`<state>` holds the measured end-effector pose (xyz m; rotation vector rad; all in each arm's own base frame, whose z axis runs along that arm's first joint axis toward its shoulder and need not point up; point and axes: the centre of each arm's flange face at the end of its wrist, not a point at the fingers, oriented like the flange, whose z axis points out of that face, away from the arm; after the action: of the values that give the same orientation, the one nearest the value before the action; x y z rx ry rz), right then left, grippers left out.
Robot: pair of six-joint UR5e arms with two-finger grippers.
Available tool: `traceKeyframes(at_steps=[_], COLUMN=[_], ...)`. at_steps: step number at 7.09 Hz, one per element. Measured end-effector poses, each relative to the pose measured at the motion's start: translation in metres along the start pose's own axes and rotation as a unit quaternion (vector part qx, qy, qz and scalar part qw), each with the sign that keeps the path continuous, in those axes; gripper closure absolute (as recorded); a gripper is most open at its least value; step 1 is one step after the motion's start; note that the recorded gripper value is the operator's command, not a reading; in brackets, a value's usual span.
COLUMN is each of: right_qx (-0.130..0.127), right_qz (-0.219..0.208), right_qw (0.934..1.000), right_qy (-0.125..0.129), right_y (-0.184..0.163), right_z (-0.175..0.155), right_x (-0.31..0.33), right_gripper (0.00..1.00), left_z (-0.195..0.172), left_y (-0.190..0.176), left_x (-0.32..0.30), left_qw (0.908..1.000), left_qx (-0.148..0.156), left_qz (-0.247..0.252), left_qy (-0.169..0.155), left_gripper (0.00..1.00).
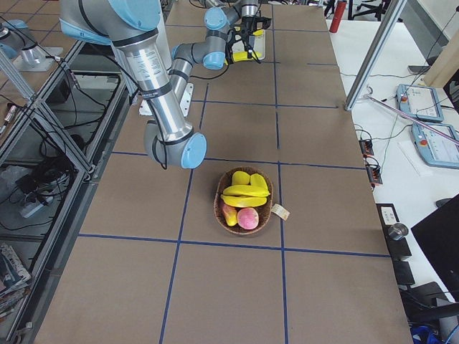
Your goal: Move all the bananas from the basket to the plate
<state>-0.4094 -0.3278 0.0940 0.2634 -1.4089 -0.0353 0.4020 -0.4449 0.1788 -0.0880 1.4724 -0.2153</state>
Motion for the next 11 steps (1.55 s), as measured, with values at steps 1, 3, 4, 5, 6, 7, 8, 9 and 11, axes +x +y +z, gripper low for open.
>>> traceKeyframes(at_steps=[1,3,4,5,6,7,8,9,11], right_qx=[-0.001,0.001,0.005,0.009,0.012,0.014,0.017,0.019,0.021], right_qz=[0.002,0.007,0.010,0.012,0.014,0.016,0.018,0.019,0.021], right_qw=[1.0000,0.9998,0.9996,0.9994,0.9991,0.9989,0.9987,0.9985,0.9982], right_qy=[0.004,0.020,0.027,0.033,0.037,0.041,0.044,0.047,0.052], right_y=[0.001,0.002,0.000,-0.002,-0.004,-0.006,-0.009,-0.010,-0.012], right_z=[-0.004,-0.012,-0.015,-0.016,-0.017,-0.018,-0.019,-0.020,-0.021], right_x=[0.007,0.027,0.036,0.042,0.047,0.051,0.054,0.058,0.063], right_gripper=[0.00,0.00,0.00,0.00,0.00,0.00,0.00,0.00,0.00], left_z=[-0.010,-0.039,-0.054,-0.069,-0.085,-0.100,-0.113,-0.124,-0.133], left_y=[-0.017,-0.048,-0.060,-0.068,-0.069,-0.066,-0.063,-0.060,-0.063], left_x=[-0.020,-0.049,-0.071,-0.109,-0.156,-0.196,-0.231,-0.261,-0.307], left_qw=[0.9996,0.9957,0.9902,0.9805,0.9685,0.9595,0.9521,0.9443,0.9269], left_qx=[0.017,0.054,0.076,0.096,0.104,0.103,0.103,0.108,0.127], left_qz=[-0.004,-0.005,0.002,0.016,0.029,0.029,0.017,0.005,-0.012], left_qy=[-0.020,-0.076,-0.117,-0.170,-0.225,-0.261,-0.287,-0.311,-0.353], left_gripper=[1.00,1.00,1.00,1.00,1.00,1.00,1.00,1.00,1.00])
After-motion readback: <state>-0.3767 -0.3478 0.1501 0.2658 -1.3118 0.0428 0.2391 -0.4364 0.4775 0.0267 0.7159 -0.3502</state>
